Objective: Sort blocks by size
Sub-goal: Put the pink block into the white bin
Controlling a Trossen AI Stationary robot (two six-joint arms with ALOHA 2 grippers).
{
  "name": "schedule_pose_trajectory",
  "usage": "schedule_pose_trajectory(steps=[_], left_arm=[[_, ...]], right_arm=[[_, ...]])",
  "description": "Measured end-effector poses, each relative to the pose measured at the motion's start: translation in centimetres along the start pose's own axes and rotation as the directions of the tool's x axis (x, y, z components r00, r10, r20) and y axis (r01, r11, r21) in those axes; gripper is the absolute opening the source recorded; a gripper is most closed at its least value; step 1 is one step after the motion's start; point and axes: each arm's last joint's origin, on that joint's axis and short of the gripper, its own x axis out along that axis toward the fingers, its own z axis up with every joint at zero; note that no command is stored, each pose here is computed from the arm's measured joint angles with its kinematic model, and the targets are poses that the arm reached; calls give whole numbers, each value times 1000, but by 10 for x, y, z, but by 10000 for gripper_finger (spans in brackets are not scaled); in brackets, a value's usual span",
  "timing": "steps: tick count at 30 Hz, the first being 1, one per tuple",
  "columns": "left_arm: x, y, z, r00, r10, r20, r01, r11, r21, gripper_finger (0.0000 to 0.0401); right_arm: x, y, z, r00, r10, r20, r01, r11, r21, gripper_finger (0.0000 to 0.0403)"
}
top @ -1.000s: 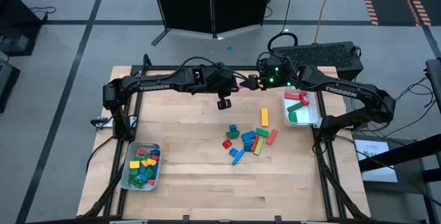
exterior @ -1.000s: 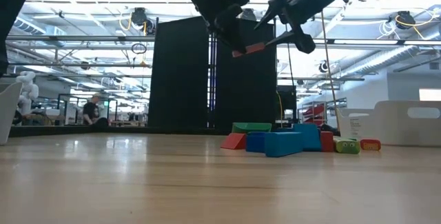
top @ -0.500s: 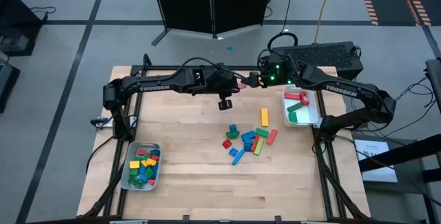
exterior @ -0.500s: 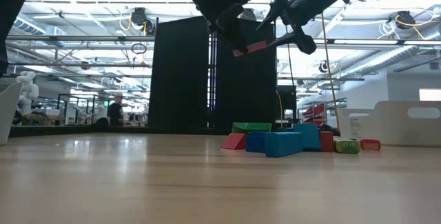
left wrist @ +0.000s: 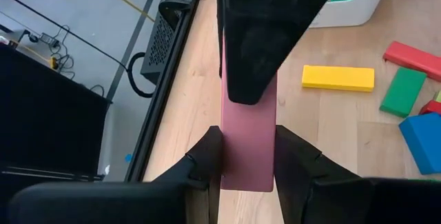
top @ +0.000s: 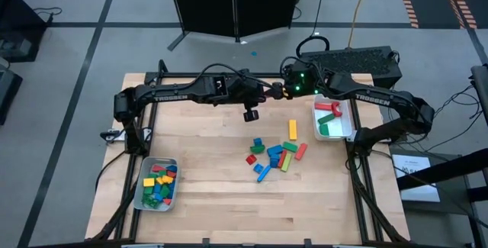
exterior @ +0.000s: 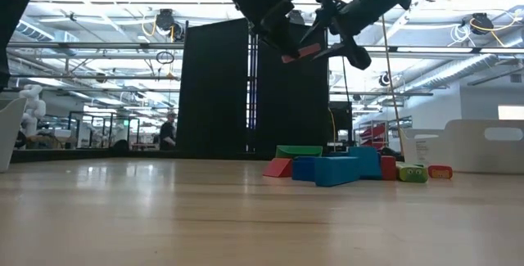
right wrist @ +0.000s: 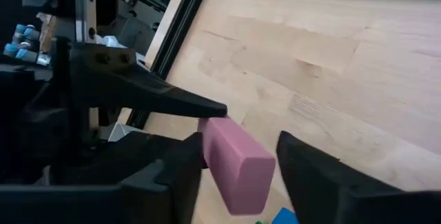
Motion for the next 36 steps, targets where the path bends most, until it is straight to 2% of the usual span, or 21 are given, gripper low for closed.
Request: schedule_pose_trajectory(steps=[2,6,14,18,21,23,24,25,27,30,32,36], left_arm=[[0,0,1,1000,0,5,0,1000,-1,88],[0,0,1,1000,5,15,-5,1000,-1,88],[0,0,2,1000,1,22,-1,1000,-3,95],[-1,-1,5,999,17,43,-16,1000,-13,179],[-3,-2,5,994,110,19,-110,994,-29,243],[-3,-3,3,988,155,-16,-155,988,-11,274],[-3,-3,2,986,164,-30,-165,986,-6,285],[-3,-3,0,985,167,-43,-167,986,-1,293],[-3,-4,-3,984,161,-77,-160,987,13,303],[-3,-5,-7,982,152,-116,-151,988,22,306],[-3,-5,-7,981,152,-120,-150,988,22,307],[-3,-5,-6,986,136,-99,-136,991,6,308]], right_arm=[[0,0,0,1000,0,0,0,1000,-9,145],[-1,2,1,1000,11,8,-11,1000,-24,40],[-1,2,1,1000,28,-4,-28,999,-40,37],[0,1,0,1000,22,-9,-23,999,-50,37],[1,-1,-1,1000,6,-21,-7,999,-44,37],[0,-4,-3,999,-46,-29,45,998,-33,37],[-1,-9,-5,993,-110,-37,109,994,-23,37],[-3,-16,-8,981,-186,-49,186,983,-12,37],[-9,-30,-13,929,-361,-79,362,932,4,37],[-23,-46,-23,808,-575,-129,581,814,9,37],[-32,-49,-27,760,-637,-128,643,765,13,37],[-51,-48,-30,720,-687,-95,693,719,49,37]])
